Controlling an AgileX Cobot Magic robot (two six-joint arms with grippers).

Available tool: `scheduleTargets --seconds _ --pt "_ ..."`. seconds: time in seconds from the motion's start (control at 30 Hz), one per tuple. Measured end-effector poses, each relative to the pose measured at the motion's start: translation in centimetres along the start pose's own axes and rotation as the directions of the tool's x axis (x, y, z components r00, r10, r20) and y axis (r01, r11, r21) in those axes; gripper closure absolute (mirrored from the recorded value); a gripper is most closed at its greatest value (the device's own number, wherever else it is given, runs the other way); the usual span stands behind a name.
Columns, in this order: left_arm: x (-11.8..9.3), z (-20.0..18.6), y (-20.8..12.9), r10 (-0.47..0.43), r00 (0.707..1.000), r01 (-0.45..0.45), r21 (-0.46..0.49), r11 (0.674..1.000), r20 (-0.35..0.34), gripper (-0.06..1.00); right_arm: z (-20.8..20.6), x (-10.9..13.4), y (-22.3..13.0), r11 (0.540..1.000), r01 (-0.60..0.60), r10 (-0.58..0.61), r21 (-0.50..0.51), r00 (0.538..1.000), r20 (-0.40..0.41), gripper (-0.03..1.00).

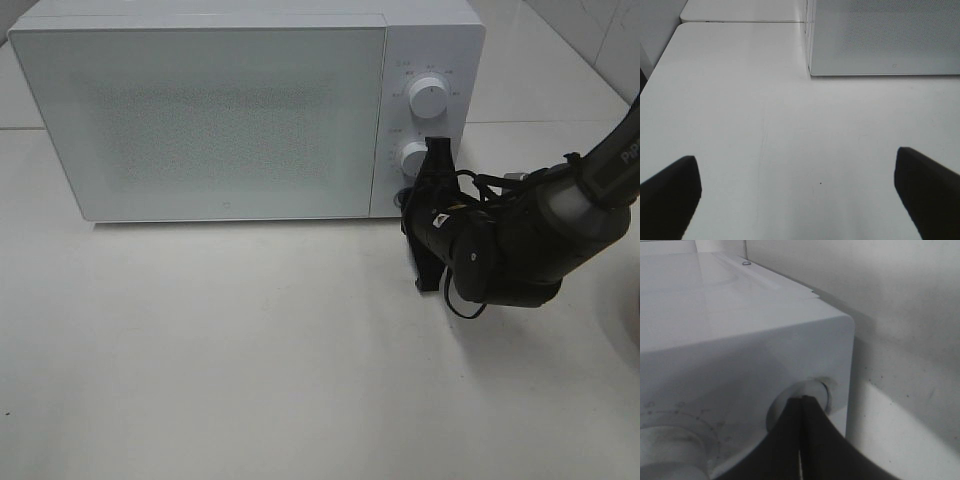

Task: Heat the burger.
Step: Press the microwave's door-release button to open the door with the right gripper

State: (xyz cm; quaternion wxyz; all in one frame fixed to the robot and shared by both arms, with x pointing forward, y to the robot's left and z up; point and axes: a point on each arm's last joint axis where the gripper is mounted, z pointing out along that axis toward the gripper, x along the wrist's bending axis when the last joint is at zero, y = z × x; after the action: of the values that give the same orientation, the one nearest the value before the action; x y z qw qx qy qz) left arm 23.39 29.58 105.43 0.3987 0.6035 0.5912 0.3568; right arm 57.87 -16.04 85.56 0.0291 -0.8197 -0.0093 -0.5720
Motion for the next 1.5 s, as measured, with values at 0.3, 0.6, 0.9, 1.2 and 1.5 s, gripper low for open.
scheduleTargets --seconds 0.3,0.6,0.9,1.2,1.5 --pt "0.0 0.0 0.0 0.000 1.000 0.000 0.000 1.000 0.000 -0.03 0.4 0.2 -0.1 1.000 -0.006 0.005 -0.024 1.000 -0.019 0.95" --pt "0.0 0.0 0.0 0.000 1.000 0.000 0.000 1.000 0.000 -0.03 1.3 0.3 -0.1 1.000 0.024 -0.024 -0.018 1.000 0.003 0.95" --pt "0.0 0.0 0.0 0.000 1.000 0.000 0.000 1.000 0.000 -0.03 1.4 0.3 0.1 0.999 0.039 -0.039 -0.006 0.999 0.008 0.95" --pt "0.0 0.0 0.0 0.000 1.000 0.000 0.000 1.000 0.000 -0.03 0.9 0.6 0.5 0.999 0.048 -0.048 0.001 0.999 0.011 0.95" --pt "0.0 0.0 0.0 0.000 1.000 0.000 0.000 1.000 0.000 -0.03 -0.3 0.8 1.1 0.998 0.066 -0.067 0.021 0.997 0.047 0.95"
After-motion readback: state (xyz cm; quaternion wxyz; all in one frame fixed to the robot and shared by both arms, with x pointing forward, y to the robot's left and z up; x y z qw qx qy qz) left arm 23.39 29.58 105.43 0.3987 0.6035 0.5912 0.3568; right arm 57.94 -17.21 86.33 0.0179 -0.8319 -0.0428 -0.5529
